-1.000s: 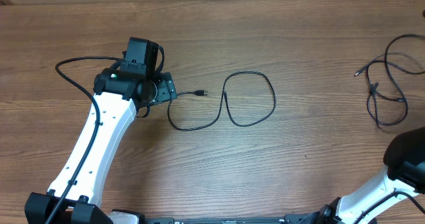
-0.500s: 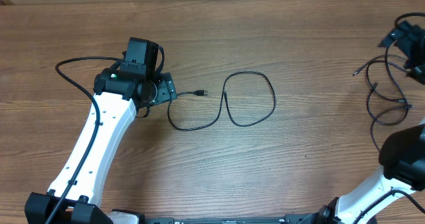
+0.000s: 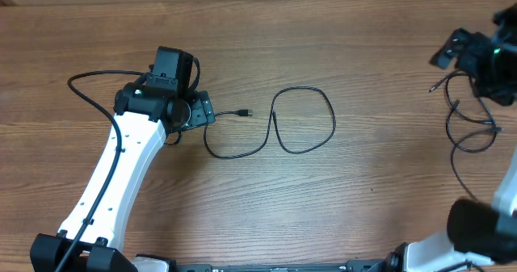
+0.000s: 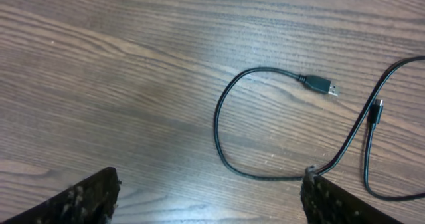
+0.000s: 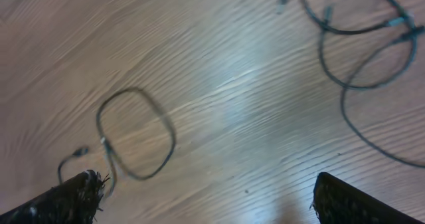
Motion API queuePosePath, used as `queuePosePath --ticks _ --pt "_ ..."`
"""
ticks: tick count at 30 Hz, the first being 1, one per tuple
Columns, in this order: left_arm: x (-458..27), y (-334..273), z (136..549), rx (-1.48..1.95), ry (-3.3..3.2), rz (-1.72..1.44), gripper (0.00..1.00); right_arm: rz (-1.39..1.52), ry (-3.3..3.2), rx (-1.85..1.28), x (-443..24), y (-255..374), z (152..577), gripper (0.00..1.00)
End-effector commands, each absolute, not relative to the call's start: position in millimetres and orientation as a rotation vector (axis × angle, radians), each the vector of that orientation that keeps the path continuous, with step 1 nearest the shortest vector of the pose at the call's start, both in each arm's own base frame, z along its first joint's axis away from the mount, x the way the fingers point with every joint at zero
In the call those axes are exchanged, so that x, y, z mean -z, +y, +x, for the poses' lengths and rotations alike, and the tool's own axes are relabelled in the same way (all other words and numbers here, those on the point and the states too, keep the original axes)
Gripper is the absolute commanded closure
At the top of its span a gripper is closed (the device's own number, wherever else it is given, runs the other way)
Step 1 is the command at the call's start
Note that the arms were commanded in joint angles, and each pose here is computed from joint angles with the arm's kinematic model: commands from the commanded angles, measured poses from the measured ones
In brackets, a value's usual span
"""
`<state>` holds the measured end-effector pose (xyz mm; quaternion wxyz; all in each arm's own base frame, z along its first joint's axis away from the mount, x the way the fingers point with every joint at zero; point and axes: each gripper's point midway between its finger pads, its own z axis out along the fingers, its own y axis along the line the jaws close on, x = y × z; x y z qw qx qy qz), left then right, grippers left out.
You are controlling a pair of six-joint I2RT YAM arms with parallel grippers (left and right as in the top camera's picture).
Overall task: Untangle cables
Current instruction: 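Release the strand at the right edge and return the right gripper, then grasp the remaining cable loop with the right gripper near center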
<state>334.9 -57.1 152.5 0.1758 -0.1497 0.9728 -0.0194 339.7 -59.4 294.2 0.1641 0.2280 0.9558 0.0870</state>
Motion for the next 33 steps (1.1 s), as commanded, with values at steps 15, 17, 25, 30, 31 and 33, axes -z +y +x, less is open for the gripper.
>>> queuePosePath --ticks 15,17,25,30,31,33 --pt "-141.6 -58.6 328.2 0.047 2.807 -0.315 0.03 0.098 2.948 -0.327 -173.0 79.7 344.2 0.0" --pt "-135.4 -61.1 326.0 0.062 2.822 -0.275 0.03 0.088 2.934 -0.316 -160.3 83.0 349.7 0.0" --pt "-90.0 -84.6 311.2 0.248 2.877 -0.121 0.04 0.118 2.902 -0.321 -111.0 84.9 358.8 0.05" --pt "-69.9 -84.7 307.1 0.258 2.872 -0.119 0.09 0.168 2.882 -0.332 -90.2 85.1 360.0 0.18" --pt "-65.9 -84.4 305.7 0.258 2.873 -0.119 0.09 0.19 2.879 -0.336 -85.9 85.1 359.9 0.18" --pt "-59.7 -83.7 302.2 0.257 2.88 -0.121 0.09 0.214 2.872 -0.34 -80.5 85.1 360.0 0.19"
